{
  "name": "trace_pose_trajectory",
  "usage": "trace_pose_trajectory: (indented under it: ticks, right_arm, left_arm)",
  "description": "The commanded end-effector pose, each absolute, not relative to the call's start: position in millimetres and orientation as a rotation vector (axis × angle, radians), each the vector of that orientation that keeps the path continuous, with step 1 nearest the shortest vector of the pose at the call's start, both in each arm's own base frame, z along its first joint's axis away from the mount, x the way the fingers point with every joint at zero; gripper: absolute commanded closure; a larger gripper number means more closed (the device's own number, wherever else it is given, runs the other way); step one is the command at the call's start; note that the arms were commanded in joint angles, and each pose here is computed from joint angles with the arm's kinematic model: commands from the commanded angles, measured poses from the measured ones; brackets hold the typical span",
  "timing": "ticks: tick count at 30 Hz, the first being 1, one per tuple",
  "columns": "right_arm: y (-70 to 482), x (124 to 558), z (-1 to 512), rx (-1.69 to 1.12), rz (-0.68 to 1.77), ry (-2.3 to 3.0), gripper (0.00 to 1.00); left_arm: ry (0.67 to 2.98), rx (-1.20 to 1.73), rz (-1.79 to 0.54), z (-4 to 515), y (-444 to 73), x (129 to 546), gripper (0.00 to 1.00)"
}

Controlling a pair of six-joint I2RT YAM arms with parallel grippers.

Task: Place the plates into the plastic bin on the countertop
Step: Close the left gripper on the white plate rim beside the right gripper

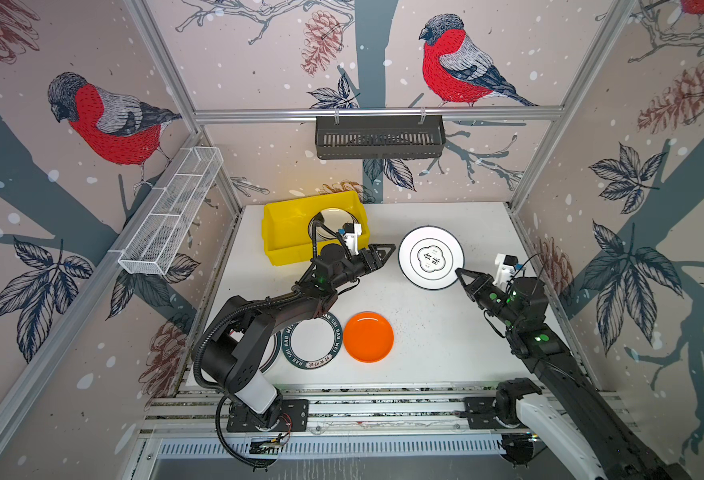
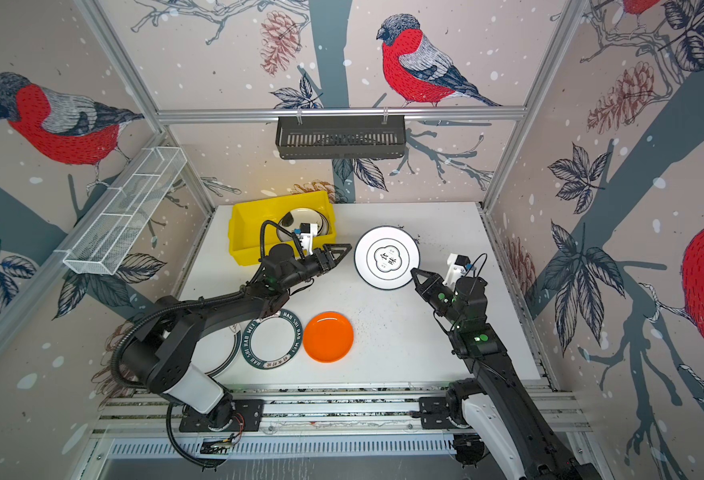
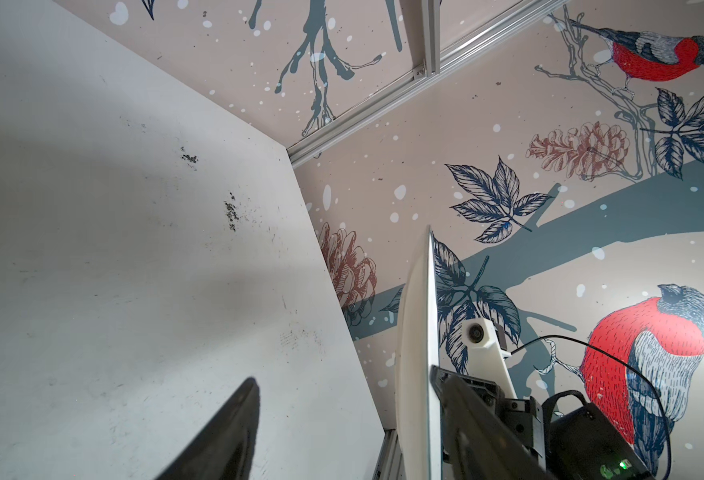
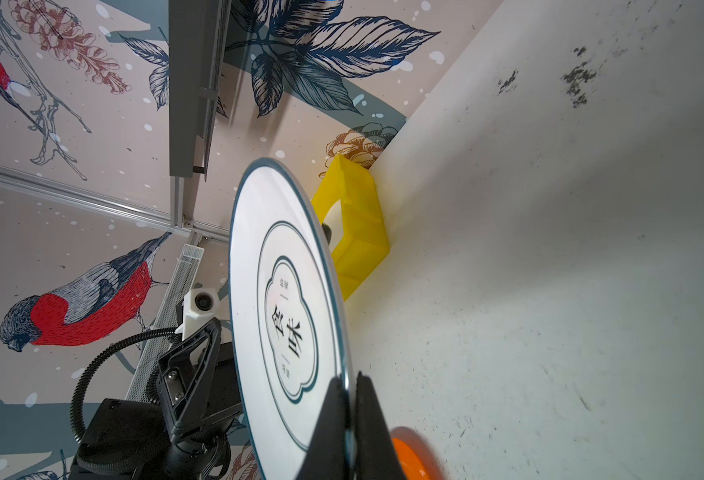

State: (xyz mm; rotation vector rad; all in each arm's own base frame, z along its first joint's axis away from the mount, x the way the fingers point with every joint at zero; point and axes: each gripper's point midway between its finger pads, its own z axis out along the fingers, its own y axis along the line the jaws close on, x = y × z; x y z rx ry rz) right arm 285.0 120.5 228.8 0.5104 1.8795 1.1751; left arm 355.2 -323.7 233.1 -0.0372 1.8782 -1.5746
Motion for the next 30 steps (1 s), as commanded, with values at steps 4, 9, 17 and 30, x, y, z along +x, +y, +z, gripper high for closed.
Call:
trace_pose_trajectory:
  ticks: [4, 9, 17, 30]
  right_arm:
    - [126, 290, 240, 0.455, 1.210, 1.834, 1.00]
    - [129, 294, 240, 0.439, 1.218, 1.846, 1.00]
    - [136, 300, 244, 0.406, 1.239, 1.866, 1.00]
    - [151, 303, 247, 0.332, 1.250, 1.896, 0.99]
  left_arm:
    - [1.788, -0.027, -1.703, 248, -336, 350, 0.34]
    - [1.742, -0.037, -1.747, 251, -341, 350, 0.43]
    - [1.701, -0.060, -1.782, 254, -348, 354, 0.55]
    - [1.713, -0.052, -1.786, 250, -354, 357, 0.84]
